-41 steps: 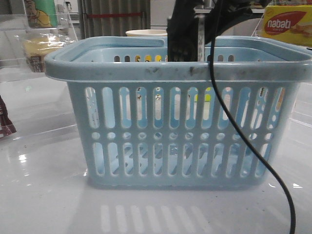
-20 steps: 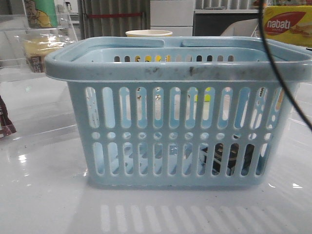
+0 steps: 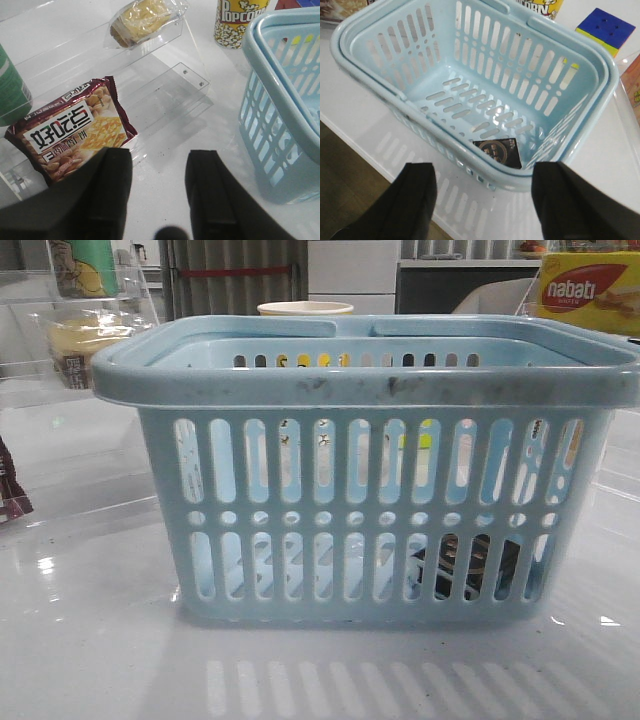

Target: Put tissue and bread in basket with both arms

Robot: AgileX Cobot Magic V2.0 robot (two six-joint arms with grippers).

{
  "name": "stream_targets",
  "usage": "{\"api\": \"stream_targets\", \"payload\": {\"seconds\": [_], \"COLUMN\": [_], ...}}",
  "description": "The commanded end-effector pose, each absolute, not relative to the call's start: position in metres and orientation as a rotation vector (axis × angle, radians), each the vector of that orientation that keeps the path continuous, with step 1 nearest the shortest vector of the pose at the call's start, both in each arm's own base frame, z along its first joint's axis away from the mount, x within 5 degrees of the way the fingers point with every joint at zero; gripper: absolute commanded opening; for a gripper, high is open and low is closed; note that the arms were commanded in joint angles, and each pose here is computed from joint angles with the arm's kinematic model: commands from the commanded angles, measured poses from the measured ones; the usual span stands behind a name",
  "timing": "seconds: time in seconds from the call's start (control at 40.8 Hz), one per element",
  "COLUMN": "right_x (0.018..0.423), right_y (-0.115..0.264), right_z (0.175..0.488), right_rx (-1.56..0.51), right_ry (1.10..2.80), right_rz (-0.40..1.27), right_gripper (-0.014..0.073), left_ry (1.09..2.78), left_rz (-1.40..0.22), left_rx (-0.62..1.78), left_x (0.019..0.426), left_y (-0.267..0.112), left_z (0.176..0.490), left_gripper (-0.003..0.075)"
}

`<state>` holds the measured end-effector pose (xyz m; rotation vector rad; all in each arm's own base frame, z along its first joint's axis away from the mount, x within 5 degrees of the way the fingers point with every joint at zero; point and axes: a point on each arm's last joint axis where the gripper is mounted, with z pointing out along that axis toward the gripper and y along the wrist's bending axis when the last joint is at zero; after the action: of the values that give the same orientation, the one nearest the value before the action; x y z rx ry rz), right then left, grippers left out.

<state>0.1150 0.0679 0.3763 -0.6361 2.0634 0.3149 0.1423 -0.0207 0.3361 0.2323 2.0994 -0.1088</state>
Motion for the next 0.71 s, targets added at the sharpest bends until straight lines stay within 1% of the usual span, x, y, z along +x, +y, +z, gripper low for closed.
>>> {"api": "stream_targets", "payload": {"seconds": [0.0,0.049,0.171,0.22,0.269,0.367,0.441,0.686], "right_x": [0.108,0.107,0.106,0.106,0.106,0.106,0.106,0.106], "right_y": [0.064,0.063,0.063,0.063,0.063,0.063,0.063,0.063], "right_z": [0.385,0.385,0.384,0.384,0.384,0.384,0.384,0.384], "right_rx": [-0.622,-0.622,-0.622,-0.622,-0.622,-0.622,-0.622,-0.622], "right_ry": [1.961,1.961,1.963,1.963,1.963,1.963,1.963,1.963], "right_rz": [0.311,0.311,0.312,0.312,0.312,0.312,0.312,0.312], "right_gripper": [0.0518,0.0518,0.0518,0.0518,0.0518,0.0518,0.0518,0.0518], "left_ry": [1.990,1.997,2.015,2.037,2.044,2.065,2.081,2.113], "left_rz": [-0.113,-0.111,-0.110,-0.115,-0.132,-0.193,-0.203,-0.251], "left_rx": [0.190,0.187,0.184,0.182,0.173,0.135,0.129,0.093], "left_x": [0.151,0.157,0.177,0.189,0.201,0.229,0.254,0.330], "left_y": [-0.020,-0.021,-0.022,-0.023,-0.024,-0.029,-0.031,-0.039], "left_z": [0.352,0.350,0.353,0.354,0.358,0.363,0.366,0.364], "left_gripper": [0.0342,0.0376,0.0539,0.0579,0.0590,0.0581,0.0581,0.0581]}}
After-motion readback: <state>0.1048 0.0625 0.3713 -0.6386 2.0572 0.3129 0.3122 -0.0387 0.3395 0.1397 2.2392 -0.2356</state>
